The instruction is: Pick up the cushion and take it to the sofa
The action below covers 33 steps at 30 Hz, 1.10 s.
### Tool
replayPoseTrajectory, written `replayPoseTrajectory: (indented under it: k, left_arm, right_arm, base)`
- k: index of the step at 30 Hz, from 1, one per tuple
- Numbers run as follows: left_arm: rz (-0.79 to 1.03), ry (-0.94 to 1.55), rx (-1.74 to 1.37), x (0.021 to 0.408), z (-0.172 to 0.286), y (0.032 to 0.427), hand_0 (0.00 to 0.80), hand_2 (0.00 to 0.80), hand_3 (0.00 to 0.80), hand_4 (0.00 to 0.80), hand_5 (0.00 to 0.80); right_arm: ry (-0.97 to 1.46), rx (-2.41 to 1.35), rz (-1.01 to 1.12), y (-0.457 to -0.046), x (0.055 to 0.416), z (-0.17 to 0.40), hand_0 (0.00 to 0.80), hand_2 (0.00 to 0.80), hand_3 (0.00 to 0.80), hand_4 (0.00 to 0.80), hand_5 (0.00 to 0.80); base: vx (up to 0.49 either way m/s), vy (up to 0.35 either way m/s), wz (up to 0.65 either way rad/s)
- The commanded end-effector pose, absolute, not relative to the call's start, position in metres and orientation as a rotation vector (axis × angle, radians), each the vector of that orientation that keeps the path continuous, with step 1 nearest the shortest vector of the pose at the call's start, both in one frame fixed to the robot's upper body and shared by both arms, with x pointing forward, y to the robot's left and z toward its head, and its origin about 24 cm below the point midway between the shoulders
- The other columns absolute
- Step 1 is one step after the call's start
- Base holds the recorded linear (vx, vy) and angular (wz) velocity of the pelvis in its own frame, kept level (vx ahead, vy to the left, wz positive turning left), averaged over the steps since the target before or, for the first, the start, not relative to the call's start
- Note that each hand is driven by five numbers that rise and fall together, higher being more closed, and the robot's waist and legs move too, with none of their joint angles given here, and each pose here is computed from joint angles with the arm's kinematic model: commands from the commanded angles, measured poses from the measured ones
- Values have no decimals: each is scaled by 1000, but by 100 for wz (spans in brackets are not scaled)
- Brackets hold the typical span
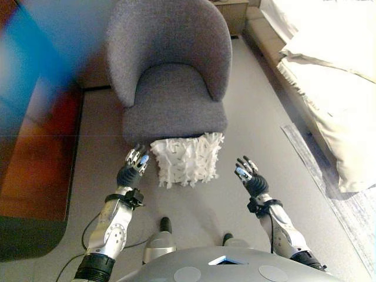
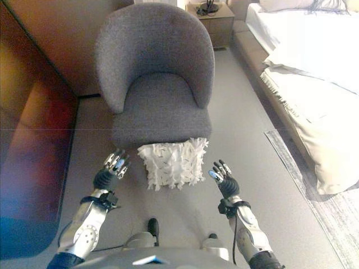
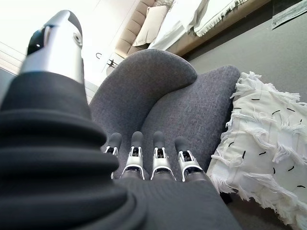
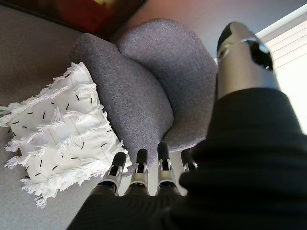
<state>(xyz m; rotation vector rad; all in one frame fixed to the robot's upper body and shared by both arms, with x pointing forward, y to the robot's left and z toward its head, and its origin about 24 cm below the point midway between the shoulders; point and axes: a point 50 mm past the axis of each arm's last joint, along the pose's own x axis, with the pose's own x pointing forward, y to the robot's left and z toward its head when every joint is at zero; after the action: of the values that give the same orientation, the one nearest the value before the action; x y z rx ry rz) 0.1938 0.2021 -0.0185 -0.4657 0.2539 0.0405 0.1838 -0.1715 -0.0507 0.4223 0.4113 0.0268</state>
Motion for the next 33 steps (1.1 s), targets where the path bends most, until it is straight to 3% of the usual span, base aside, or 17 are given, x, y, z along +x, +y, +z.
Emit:
replayPoseTrajectory:
  k: [1,27,33]
  left_arm:
    - [-15,146,-347,218,4,203,0,0,0,0,0]
    - [-59,217,-319,218,-3,200,0,0,0,0,0]
    - [-262,261,-660,215,-5,175,0,0,0,0,0]
  right_arm:
    - [234,438,75,-163,208,-21,0,0,0,0,0]
    - [239,339,81,-164,212,-19,0,0,0,0,0]
    - [211,608,346,-144,211,-9,0,0,0,0,0]
  base:
    - [0,0,0]
    - [0,0,0]
    - [0,0,0]
